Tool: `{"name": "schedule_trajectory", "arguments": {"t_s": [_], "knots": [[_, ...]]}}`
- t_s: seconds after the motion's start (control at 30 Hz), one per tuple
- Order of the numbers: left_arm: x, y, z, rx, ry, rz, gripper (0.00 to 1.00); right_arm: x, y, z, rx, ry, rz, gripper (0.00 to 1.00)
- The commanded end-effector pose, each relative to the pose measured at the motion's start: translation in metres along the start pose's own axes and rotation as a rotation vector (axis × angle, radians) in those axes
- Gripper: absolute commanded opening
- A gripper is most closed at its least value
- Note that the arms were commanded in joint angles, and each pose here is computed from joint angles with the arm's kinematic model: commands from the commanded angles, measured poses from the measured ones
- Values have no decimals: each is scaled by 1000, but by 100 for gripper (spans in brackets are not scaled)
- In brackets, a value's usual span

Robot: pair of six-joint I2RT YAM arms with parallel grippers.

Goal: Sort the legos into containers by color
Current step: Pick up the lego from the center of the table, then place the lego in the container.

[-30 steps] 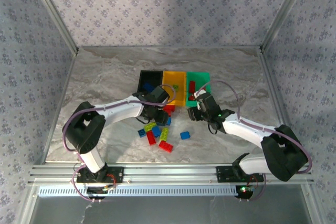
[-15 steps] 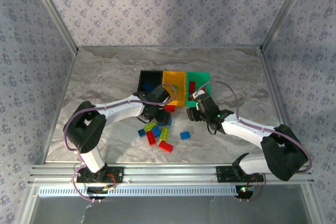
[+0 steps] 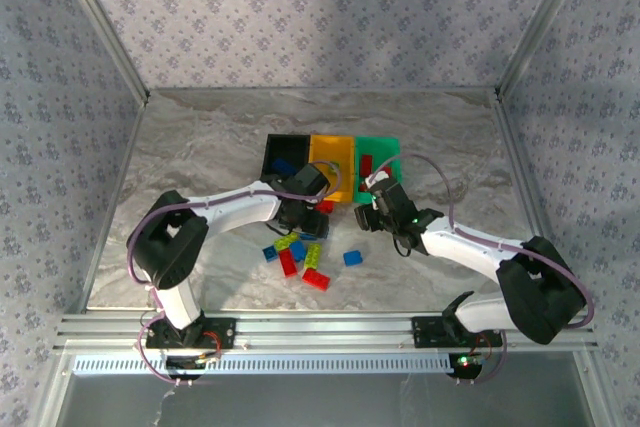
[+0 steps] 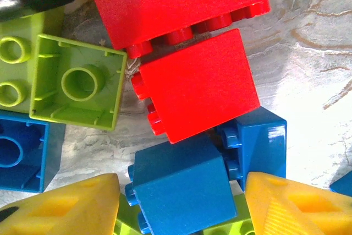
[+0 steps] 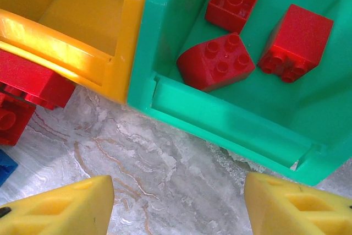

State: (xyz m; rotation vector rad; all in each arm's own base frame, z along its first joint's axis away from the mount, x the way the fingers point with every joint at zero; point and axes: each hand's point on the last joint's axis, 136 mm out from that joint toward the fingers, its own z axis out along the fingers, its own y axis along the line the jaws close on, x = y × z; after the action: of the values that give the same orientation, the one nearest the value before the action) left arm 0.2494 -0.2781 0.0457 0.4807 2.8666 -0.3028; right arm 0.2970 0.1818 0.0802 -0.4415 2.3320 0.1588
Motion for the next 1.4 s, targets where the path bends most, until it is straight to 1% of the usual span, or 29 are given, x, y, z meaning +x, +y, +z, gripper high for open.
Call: {"name": "schedule_trajectory", "arguments": {"t_s": [0.0, 0.13, 0.33, 0.43, 0.57, 0.73, 0.9, 1.13, 1.27, 1.37], "knots": [[16, 21, 10, -114, 60, -9, 60, -10, -2, -2, 24, -17, -9, 66], [20, 29, 10, -150, 68, -16, 58, -10, -1, -2, 24, -18, -10, 66], [18, 23, 10, -113, 56, -30, 57, -10, -1, -2, 23, -18, -12, 66], [15, 20, 10, -97, 42, -36, 50, -10, -1, -2, 25, -19, -15, 66], [7, 18, 2, -89, 4, -37, 42, -10, -1, -2, 28, -19, -17, 66], [-6, 20, -19, -103, -71, -34, 39, -10, 0, -2, 26, -19, -19, 66], [-33, 40, -54, -161, -160, -25, 39, -10, 0, -2, 29, -19, -20, 66], [-92, 74, -98, -176, -299, -74, 40, -10, 2, -1, 27, -20, -24, 66], [-122, 89, -107, -173, -346, -108, 40, -11, 3, -2, 25, -23, -22, 66], [-142, 91, -107, -166, -359, -113, 41, -11, 6, -1, 6, -23, -20, 66]]}}
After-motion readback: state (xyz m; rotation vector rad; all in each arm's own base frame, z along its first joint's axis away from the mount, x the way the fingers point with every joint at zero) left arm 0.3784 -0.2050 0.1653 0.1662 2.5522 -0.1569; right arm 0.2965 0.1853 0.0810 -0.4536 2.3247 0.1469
